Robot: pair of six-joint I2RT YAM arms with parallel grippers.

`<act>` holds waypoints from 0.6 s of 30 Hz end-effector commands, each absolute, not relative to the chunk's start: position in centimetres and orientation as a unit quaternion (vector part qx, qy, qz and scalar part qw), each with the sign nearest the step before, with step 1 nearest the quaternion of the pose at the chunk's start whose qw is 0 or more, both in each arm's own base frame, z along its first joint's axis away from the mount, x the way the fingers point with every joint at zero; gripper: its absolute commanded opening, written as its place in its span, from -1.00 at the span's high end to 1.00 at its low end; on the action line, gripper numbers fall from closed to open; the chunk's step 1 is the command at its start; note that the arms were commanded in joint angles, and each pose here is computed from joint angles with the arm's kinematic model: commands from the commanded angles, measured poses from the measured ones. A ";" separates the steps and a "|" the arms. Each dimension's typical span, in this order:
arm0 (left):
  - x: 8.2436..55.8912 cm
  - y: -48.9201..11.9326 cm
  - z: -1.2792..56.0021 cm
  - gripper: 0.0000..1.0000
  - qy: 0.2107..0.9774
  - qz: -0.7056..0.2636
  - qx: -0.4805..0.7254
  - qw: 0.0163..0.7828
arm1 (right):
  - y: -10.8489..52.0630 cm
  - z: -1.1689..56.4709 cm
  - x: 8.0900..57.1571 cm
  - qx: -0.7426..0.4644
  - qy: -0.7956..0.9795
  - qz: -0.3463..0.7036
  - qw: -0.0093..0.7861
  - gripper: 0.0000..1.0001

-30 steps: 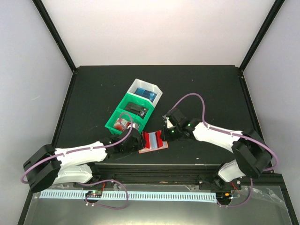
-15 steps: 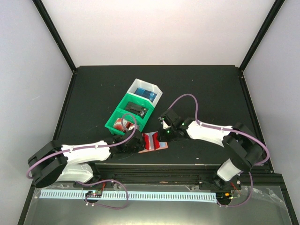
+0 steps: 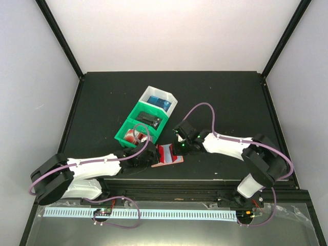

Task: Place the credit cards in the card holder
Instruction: Insert the credit card into the card holder.

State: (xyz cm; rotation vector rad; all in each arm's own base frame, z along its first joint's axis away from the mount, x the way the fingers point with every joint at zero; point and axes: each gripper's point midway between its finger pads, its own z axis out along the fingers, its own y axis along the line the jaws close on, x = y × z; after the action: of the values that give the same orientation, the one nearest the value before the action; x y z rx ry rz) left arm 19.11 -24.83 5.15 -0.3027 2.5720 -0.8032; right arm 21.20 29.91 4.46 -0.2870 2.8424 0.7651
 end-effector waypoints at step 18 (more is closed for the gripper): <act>20.8 -26.7 5.4 0.97 0.896 -0.328 -0.178 0.241 | 25.4 3.6 22.5 -0.077 0.974 0.150 0.152 0.98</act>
State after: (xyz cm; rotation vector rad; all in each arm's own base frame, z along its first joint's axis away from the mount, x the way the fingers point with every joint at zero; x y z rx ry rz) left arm 19.88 -26.01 4.81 -0.4005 2.5187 -0.8344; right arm 22.75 26.21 4.76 -0.2138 2.7810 0.4933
